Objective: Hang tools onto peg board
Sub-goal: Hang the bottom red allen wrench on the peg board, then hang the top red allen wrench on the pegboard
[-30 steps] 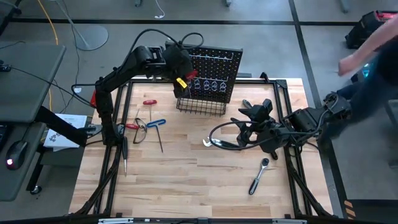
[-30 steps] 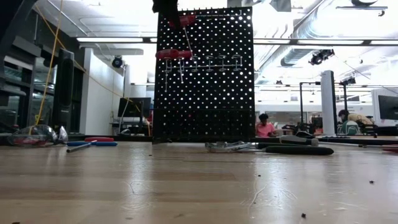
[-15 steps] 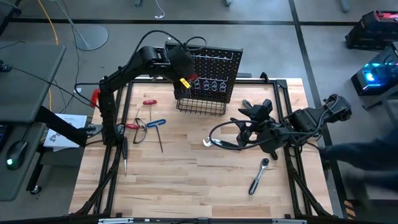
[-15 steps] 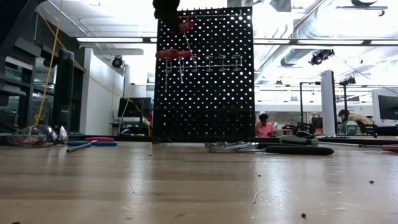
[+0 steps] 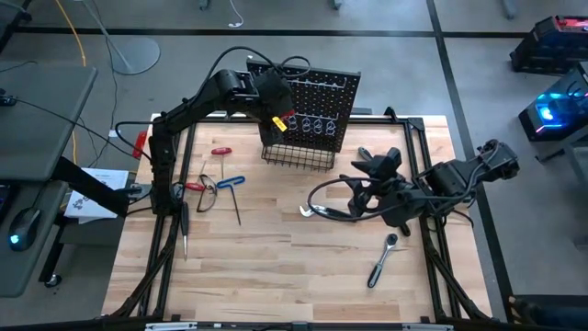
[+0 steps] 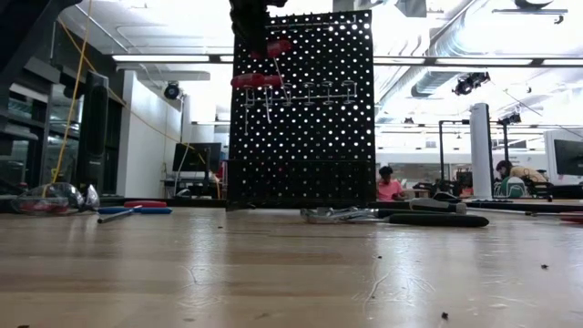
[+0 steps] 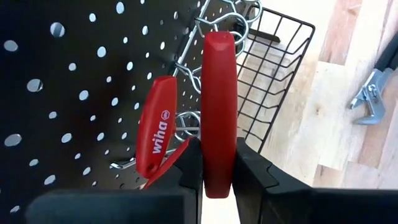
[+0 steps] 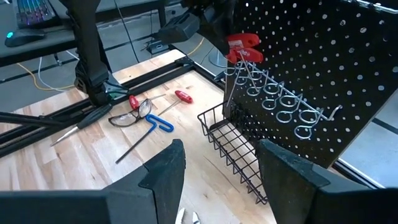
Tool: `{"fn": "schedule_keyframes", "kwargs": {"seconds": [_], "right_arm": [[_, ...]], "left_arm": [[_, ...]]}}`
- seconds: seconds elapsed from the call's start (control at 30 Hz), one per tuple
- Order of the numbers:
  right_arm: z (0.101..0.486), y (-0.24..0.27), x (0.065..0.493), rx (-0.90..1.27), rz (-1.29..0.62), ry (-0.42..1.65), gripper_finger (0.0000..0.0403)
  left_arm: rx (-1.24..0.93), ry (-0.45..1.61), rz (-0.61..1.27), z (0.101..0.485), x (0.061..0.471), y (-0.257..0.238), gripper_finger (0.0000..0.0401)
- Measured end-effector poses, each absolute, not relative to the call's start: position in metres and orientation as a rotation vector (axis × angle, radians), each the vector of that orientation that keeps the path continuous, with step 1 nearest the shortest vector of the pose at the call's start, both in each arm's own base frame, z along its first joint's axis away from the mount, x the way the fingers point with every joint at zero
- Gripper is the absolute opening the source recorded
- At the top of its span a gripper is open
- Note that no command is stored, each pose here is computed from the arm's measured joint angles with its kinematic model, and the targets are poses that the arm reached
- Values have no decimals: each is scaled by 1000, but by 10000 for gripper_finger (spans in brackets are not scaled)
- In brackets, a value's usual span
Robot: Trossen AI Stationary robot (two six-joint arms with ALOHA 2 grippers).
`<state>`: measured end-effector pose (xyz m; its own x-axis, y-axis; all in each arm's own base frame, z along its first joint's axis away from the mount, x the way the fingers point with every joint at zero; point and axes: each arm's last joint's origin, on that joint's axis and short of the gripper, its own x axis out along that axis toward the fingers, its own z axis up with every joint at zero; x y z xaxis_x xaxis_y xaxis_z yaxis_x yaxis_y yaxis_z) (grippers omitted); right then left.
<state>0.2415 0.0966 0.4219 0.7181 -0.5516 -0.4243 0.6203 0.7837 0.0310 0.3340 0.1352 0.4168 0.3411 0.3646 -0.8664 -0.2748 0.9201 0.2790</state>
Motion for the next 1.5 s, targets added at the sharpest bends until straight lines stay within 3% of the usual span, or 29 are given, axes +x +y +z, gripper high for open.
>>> {"fn": "schedule_keyframes", "kwargs": {"seconds": [0.2, 0.63, 0.87, 1.03, 1.23, 1.5], "right_arm": [[422, 97, 242, 174, -650, 414, 190], [422, 97, 242, 175, -654, 411, 190], [422, 97, 242, 174, -653, 411, 190], [421, 97, 241, 167, -649, 423, 190], [419, 97, 240, 165, -627, 460, 190], [418, 97, 240, 163, -615, 478, 190]], "left_arm": [[90, 1138, 419, 417, 335, 136, 52], [111, 1064, 429, 421, 341, 137, 139], [70, 1075, 421, 426, 333, 128, 166], [-83, 961, 316, 449, 315, 107, 167], [-79, 790, 200, 461, 302, 62, 167], [-217, 657, 213, 408, 266, 1, 167]]}}
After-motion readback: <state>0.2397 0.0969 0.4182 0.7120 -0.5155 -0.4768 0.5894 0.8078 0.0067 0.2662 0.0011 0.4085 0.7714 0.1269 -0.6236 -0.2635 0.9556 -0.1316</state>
